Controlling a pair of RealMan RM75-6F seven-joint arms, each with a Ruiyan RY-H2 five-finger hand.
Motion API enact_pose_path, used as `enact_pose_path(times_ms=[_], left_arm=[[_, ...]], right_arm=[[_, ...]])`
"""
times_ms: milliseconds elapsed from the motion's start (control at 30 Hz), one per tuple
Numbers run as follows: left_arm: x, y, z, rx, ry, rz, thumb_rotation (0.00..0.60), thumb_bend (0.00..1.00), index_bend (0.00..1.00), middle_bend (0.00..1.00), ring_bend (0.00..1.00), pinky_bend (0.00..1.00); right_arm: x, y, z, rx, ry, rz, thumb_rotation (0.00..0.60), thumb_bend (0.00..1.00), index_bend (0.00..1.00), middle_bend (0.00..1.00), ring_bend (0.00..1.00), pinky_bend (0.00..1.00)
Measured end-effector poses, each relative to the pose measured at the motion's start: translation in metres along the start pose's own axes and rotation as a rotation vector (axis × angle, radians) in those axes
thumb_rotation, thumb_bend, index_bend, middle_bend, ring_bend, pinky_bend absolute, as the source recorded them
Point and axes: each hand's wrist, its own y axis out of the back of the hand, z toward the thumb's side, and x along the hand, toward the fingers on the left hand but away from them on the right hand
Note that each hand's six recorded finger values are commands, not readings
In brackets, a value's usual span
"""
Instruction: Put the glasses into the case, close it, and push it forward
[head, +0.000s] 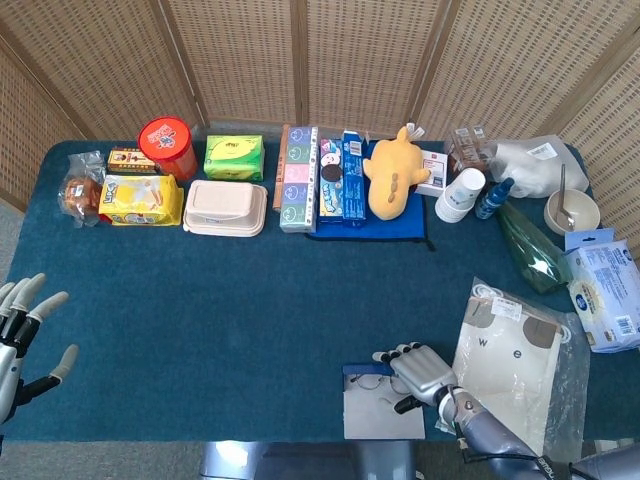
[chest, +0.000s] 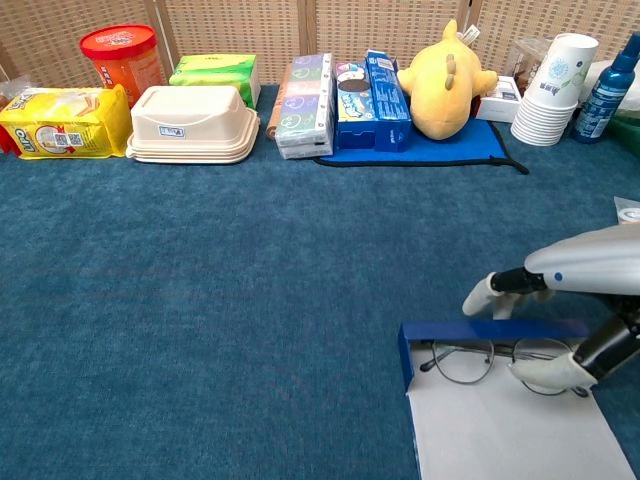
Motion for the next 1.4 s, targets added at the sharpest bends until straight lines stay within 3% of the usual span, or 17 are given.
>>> enact_pose_path(times_ms=[400,633,933,1167,1400], left_arm=[[-0.004,0.001,-0.004,0.004,0.012,-0.001,0.6,0.32,0.16,0.04,0.0,0.0],[-0.003,0.0,-0.003,0.002,0.007,-0.004,0.6,0.32,0.16,0.04,0.0,0.0],[-0.004,0.001,-0.002,0.002,0.005,0.005,0.6,0.32,0.16,0.04,0.0,0.0],[0.0,0.004,-0.005,-0.008,-0.002,0.014,0.6,0.32,0.14,0.04,0.0,0.0],[0.002,0.007,-0.01,-0.016,-0.009,0.019,0.6,0.32,0.14,0.04,0.0,0.0]], right_arm=[[0.001,-0.01,0.011,0.012,0.039,0.026,0.19,0.37,0.13,0.24,0.17,0.2],[0.0,-0.004,0.014,0.01,0.052,-0.013,0.188,0.36,0.12,0.21,0.15,0.2],[0.01,0.016,0.021,0.021,0.101,-0.161,0.203,0.37,0.01,0.12,0.04,0.19],[0.031,0.015,0.019,0.043,0.108,-0.308,0.328,0.36,0.0,0.11,0.03,0.19],[0.059,-0.008,0.009,0.077,0.084,-0.444,0.429,0.32,0.0,0.1,0.01,0.17]])
